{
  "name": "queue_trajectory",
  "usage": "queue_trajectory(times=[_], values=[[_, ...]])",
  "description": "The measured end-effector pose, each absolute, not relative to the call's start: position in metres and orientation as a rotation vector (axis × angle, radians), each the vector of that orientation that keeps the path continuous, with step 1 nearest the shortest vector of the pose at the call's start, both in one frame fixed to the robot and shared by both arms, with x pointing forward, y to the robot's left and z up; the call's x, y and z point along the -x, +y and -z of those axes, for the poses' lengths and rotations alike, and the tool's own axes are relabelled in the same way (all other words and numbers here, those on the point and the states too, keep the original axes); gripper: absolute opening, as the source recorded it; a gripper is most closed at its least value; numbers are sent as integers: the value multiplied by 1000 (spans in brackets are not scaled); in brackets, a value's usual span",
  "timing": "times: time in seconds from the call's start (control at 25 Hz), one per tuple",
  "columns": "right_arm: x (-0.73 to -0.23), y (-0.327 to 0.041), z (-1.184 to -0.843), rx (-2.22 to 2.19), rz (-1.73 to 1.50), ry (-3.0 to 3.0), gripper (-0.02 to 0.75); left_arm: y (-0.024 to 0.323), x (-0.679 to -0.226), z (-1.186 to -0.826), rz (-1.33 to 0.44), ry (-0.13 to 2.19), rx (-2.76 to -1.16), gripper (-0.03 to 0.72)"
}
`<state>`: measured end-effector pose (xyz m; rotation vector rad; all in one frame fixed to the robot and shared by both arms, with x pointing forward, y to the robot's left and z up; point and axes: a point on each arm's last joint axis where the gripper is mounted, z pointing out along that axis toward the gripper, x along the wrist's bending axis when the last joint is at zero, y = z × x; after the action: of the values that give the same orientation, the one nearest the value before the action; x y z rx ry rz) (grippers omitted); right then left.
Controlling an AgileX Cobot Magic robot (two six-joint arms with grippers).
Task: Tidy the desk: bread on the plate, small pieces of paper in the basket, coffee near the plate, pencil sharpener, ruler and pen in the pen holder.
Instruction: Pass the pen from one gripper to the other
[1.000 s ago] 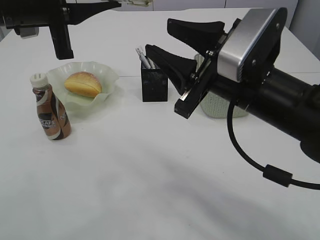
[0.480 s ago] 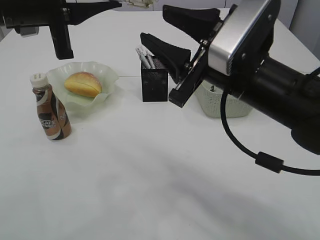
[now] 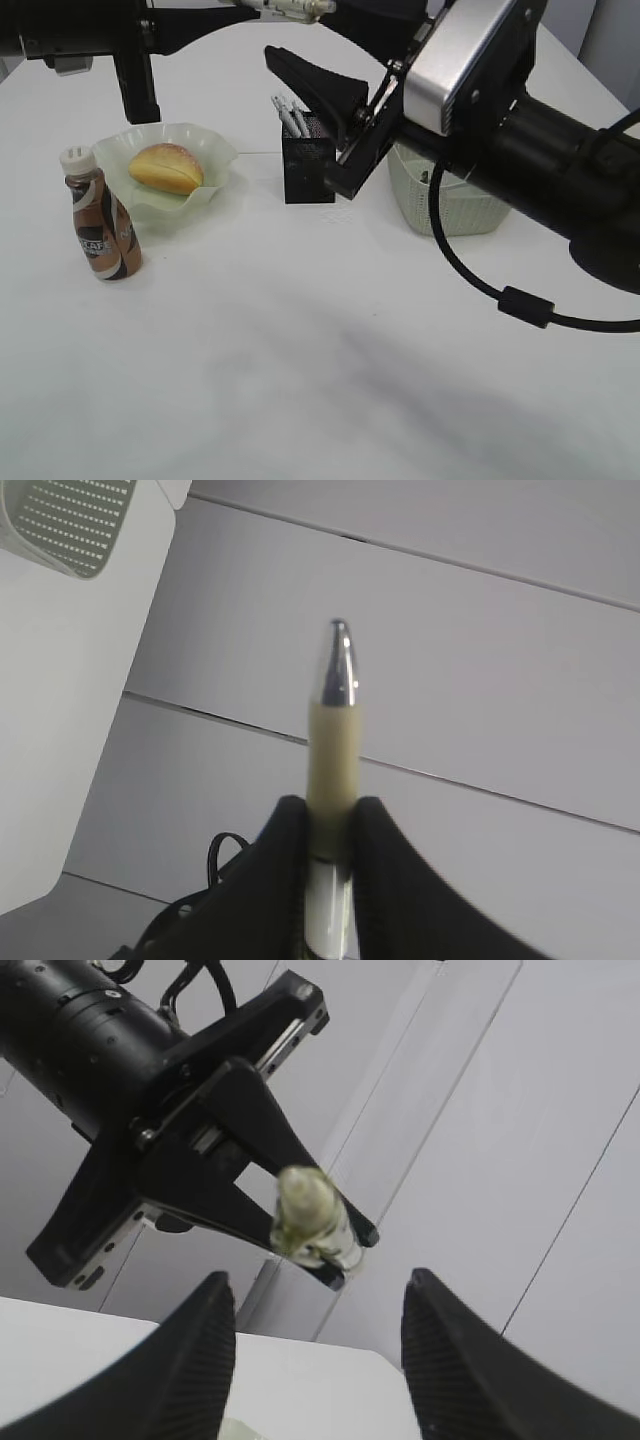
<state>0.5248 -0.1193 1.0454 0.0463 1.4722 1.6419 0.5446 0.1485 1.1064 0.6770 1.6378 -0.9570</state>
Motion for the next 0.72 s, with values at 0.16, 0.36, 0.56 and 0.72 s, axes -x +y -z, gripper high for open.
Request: queue_trajectory(times=[0.16, 0.36, 0.56, 0.72], values=[[-523, -117, -1045, -26, -1646, 1480, 426, 145, -543, -1106, 962, 1637, -685, 87], [-523, -117, -1045, -23, -1646, 1481, 425, 142, -541, -1106, 965, 1630, -703, 87], [-523, -117, -1046, -21, -1647, 1477, 425, 141, -541, -1106, 962, 1628, -710, 87], [-526, -115, -1053, -6, -1650, 1451, 426, 140, -545, -1100, 964, 1645, -709, 87]])
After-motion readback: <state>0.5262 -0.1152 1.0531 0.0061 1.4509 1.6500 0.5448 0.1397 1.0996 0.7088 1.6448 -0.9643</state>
